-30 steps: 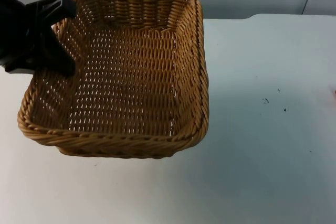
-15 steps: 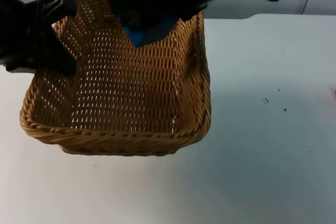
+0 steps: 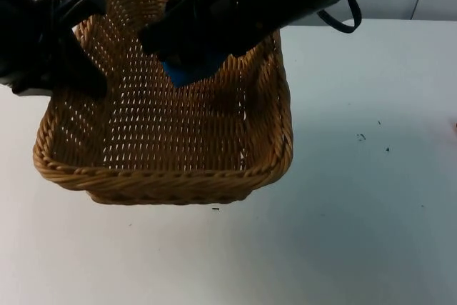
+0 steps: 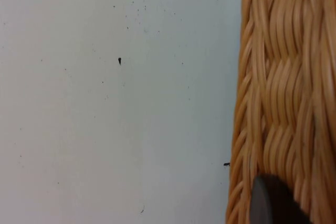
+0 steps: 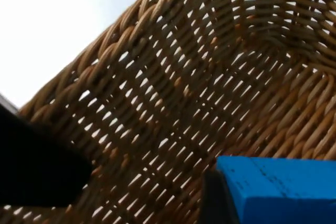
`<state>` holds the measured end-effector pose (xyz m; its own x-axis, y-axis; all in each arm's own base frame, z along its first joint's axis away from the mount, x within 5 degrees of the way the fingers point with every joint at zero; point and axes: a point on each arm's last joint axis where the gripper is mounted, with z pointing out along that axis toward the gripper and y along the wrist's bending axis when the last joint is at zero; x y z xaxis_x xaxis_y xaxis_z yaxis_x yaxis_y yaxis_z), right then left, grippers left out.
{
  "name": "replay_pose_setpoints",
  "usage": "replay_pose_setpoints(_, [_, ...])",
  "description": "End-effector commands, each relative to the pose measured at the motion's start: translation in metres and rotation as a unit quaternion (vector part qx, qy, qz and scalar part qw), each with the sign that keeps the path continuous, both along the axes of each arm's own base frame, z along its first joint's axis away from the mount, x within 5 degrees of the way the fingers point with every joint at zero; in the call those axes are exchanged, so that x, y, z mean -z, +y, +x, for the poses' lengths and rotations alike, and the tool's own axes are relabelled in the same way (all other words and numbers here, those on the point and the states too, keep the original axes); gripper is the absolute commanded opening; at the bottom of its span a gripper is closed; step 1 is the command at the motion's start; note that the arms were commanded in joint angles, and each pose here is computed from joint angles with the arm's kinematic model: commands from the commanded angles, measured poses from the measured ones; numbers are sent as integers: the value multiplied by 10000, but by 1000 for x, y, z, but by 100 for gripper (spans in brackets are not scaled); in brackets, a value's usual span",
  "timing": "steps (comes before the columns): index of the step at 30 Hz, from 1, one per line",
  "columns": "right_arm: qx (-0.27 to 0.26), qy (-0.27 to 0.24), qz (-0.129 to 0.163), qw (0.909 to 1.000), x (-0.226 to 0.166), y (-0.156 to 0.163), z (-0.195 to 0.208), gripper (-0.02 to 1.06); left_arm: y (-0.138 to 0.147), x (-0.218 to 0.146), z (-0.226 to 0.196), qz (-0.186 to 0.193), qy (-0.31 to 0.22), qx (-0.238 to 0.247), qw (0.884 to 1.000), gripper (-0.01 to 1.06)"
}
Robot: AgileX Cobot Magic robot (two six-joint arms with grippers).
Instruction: Pick up the basket with the left hand and place the blue cube into the basket with the right hand.
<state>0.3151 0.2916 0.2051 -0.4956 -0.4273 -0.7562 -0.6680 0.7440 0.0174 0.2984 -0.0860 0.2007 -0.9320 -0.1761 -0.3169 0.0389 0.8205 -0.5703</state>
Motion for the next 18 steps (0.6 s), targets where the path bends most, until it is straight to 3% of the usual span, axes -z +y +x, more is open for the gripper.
replay_pose_setpoints(1, [-50,-123,77,9999,-1,5,2,0,0,-4,0,-151,-19,-89,9998,4])
replay_pose_setpoints(3, [-50,-101,57,9999,1,5,2,0,0,-4,0,-151,-19,-89,9998,4])
replay_pose_setpoints(8, [-50,-21,-17,10000,7,5,2,16,0,-4,0,-151,-19,-89,9998,4])
replay_pose_setpoints(11, [-50,-56,15,10000,6,5,2,42,0,-4,0,-151,-19,-89,9998,4])
replay_pose_setpoints(12, [-50,-56,15,10000,6,5,2,42,0,-4,0,-151,-19,-89,9998,4])
replay_pose_setpoints(16, [-65,-129,50,9999,2,5,2,71,0,-4,0,-151,-19,-89,9998,4])
replay_pose_setpoints(18, [-65,-146,66,9999,0,5,2,77,0,-4,0,-151,-19,-89,9998,4])
